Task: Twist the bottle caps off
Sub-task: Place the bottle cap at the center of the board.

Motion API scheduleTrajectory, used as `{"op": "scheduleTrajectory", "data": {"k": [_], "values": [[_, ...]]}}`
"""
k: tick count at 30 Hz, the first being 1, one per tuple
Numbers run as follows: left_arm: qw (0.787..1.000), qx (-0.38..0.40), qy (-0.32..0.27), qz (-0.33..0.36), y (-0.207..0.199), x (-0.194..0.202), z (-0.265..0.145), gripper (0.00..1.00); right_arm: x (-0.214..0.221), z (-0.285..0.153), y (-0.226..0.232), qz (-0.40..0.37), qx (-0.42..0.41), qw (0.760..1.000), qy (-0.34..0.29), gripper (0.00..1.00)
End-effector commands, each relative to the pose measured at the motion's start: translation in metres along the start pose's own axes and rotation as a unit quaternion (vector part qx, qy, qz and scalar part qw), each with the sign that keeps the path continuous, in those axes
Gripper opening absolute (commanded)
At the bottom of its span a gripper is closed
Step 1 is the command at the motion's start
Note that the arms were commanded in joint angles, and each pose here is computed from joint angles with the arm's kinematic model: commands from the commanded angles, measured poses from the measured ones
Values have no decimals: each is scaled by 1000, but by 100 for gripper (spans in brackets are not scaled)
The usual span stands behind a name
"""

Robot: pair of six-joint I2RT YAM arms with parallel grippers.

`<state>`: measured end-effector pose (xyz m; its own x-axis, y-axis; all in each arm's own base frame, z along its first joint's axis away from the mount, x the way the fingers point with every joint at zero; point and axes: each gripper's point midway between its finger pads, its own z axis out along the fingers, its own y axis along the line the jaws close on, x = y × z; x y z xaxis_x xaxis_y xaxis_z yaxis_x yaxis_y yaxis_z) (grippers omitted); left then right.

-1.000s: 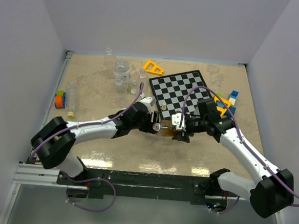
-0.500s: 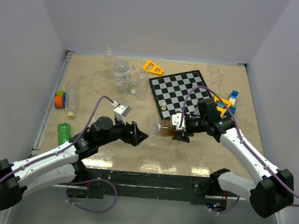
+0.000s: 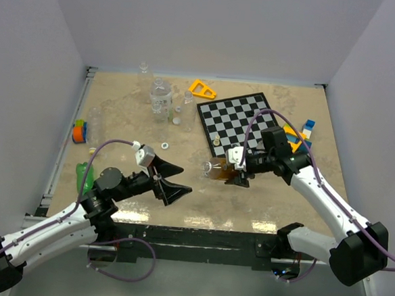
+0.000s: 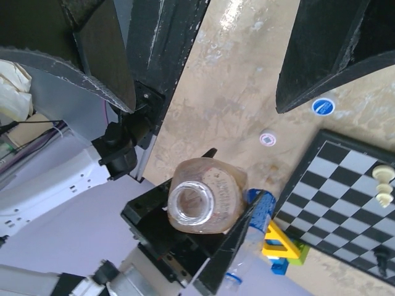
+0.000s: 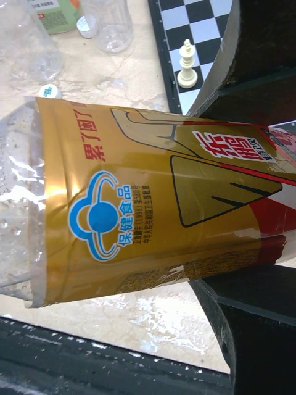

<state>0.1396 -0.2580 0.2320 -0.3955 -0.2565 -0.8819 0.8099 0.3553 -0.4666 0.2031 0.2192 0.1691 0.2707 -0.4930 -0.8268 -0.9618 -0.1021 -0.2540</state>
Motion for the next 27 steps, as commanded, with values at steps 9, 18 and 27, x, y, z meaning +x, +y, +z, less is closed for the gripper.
{"op": "scheduleTrajectory", "data": {"k": [9,18,27], "values": [[996,42,-53,63,-21,-40,9,100,-38,3,-6,25,-54,996,-62,8],[997,32,-54,46,-17,-43,18,100,-50,-3,-14,63,-35,993,-91,9],[997,41,-65,29,-21,-47,30,100,-52,-3,-18,102,-31,989,-105,10]]}}
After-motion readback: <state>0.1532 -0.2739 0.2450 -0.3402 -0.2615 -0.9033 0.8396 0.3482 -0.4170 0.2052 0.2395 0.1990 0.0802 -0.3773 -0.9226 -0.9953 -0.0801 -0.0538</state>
